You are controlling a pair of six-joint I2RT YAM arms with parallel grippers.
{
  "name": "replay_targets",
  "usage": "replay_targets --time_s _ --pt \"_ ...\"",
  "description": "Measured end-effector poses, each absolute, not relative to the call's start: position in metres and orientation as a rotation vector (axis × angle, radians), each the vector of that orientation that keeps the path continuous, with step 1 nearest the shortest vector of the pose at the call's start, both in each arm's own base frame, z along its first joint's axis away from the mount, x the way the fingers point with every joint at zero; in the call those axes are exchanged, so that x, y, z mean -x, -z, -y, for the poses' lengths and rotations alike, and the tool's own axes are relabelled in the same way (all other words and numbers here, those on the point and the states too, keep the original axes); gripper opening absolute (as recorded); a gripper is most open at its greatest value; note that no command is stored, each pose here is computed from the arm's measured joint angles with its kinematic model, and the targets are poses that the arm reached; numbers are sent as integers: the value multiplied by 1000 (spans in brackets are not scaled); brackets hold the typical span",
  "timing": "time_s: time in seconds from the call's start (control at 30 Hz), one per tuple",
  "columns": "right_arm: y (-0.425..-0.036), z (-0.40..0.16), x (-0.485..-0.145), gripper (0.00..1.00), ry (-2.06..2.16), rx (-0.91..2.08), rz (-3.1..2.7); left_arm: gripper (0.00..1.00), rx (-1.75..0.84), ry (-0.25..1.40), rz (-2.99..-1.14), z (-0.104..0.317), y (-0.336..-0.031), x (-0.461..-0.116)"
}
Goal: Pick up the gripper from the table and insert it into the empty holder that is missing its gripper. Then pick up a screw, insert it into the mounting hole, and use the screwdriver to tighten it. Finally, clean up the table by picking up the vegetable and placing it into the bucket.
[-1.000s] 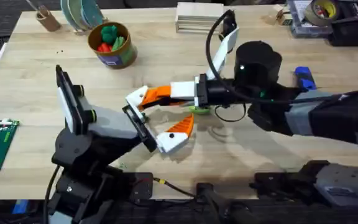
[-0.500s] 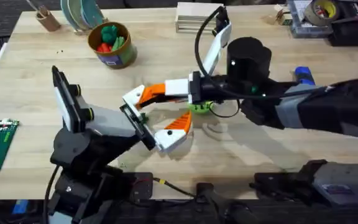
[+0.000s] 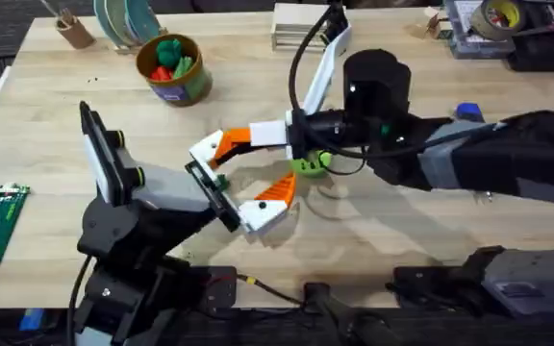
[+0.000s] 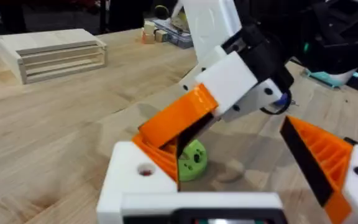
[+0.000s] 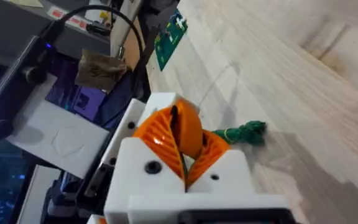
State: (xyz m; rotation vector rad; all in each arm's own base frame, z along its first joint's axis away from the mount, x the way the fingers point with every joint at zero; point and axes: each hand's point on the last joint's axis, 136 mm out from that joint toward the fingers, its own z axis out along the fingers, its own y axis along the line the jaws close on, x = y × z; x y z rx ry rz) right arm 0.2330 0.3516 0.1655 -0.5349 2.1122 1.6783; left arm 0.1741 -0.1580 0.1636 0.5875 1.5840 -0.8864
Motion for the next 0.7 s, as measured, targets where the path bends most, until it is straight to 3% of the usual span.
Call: replay_targets --time_s 0.7 --pt "-163 -365 -235 9 -1639 553 -2102 993 -567 863 -1588 154 -163 -178"
